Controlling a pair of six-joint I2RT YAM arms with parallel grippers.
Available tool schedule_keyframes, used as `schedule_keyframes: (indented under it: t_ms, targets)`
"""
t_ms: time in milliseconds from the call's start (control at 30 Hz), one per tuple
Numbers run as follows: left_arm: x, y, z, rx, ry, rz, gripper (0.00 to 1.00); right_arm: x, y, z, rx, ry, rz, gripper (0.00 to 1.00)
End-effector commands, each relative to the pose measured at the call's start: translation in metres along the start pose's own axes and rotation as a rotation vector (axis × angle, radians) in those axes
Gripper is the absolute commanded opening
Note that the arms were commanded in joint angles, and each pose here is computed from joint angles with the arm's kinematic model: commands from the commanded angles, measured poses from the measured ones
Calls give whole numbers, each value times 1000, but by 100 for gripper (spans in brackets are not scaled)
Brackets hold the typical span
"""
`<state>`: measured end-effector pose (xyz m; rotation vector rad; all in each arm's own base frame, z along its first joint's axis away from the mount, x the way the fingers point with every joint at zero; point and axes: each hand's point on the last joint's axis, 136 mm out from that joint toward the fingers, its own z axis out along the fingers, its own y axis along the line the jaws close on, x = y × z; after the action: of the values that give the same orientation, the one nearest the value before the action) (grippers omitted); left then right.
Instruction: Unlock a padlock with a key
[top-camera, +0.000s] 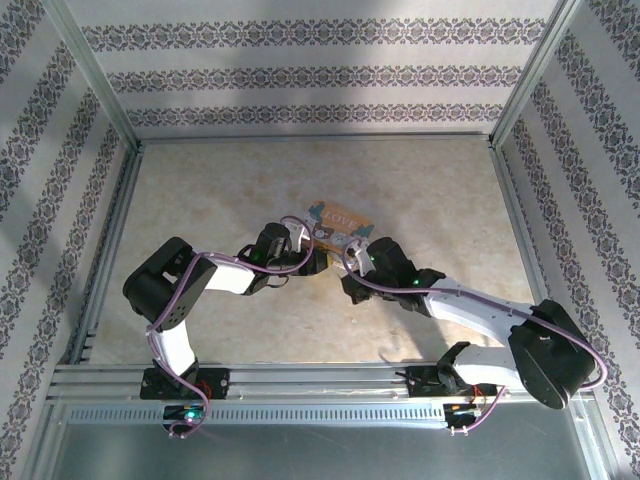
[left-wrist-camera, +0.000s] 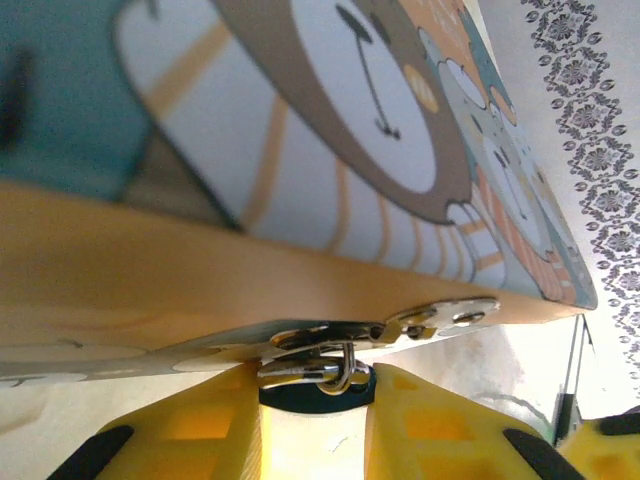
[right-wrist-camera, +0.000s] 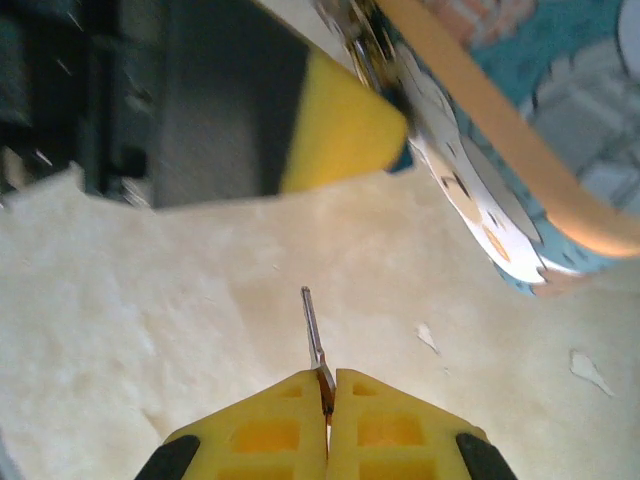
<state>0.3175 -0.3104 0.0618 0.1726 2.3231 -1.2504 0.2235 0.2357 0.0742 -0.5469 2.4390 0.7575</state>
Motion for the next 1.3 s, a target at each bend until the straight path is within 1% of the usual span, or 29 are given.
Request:
schedule_keyframes:
  t_ms: [0,67,167,400,700,933,1267]
  targets:
    - [-12,-37,-6,108,-27,11,23,-5,-8,2,57,-82,-74,0]
    - [-12,-39,-6,111,-23,4,22,-1,-9,6,62,-92,-90,0]
    - [-11,-41,-6,108,-10,-6,18,2,-10,11,73,-103,-120,0]
    - [-10,-43,-6,95,10,-14,18,3,-13,23,92,-125,-159,0]
    - [-11,-46,-5,98,14,-33,18,-4,-17,37,147,-150,-190,0]
    - [-9,-43,-5,89,19,-35,17,-9,-17,40,160,-169,-187,0]
    - [-8,-42,-5,86,18,-34,17,-20,-13,35,151,-222,-176,0]
